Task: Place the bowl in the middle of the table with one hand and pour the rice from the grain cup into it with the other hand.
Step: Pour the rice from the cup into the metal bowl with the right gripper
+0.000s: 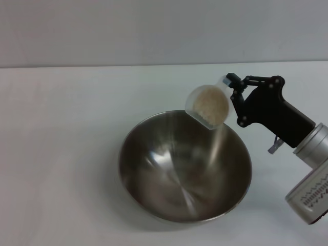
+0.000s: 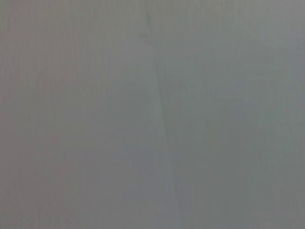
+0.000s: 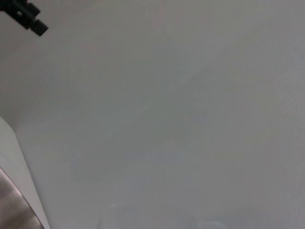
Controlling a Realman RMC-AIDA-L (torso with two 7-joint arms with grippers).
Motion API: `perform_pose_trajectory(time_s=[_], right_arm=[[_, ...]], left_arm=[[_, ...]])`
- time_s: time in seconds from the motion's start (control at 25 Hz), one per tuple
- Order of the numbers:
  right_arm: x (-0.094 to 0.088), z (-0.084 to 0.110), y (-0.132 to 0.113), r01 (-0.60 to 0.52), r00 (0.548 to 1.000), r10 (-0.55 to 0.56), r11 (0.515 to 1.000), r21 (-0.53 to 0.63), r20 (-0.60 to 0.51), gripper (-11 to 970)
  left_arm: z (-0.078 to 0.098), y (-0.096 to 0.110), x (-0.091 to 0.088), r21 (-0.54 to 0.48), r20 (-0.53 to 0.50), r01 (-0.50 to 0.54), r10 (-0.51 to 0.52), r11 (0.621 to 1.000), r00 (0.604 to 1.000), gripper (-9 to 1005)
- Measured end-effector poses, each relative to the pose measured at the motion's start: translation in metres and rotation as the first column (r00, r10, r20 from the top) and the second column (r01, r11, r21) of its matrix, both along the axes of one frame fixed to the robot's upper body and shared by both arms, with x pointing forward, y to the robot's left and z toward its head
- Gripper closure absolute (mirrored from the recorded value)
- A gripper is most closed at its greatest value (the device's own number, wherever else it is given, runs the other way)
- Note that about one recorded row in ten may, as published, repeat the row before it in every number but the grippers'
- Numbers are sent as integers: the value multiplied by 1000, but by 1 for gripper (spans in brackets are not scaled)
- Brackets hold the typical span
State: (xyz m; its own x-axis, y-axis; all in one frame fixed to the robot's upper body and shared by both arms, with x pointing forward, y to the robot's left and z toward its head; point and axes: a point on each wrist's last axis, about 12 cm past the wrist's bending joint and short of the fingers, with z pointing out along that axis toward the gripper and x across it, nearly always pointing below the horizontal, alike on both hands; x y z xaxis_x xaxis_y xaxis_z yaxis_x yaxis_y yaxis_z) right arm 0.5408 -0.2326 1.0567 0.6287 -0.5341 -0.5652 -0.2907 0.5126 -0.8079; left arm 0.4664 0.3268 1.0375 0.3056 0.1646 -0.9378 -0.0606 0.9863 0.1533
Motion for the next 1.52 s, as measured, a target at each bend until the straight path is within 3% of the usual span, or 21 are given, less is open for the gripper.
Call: perform_pose_trajectory(time_s=[0.92, 1.16, 1.52], right_arm=[[-13, -2, 12, 57, 979, -31, 991, -125, 203, 955], [-20, -6, 19, 101, 958, -43, 975, -196, 283, 954], [-28, -4, 22, 144, 925, -54, 966, -216, 376, 954]], left_arm=[[-1, 0, 1, -1, -13, 0, 0, 1000, 1000, 211], [-1, 0, 1, -2, -12, 0, 0, 1000, 1000, 211], [-1, 0, 2, -2, -11, 1, -1, 1000, 1000, 211]])
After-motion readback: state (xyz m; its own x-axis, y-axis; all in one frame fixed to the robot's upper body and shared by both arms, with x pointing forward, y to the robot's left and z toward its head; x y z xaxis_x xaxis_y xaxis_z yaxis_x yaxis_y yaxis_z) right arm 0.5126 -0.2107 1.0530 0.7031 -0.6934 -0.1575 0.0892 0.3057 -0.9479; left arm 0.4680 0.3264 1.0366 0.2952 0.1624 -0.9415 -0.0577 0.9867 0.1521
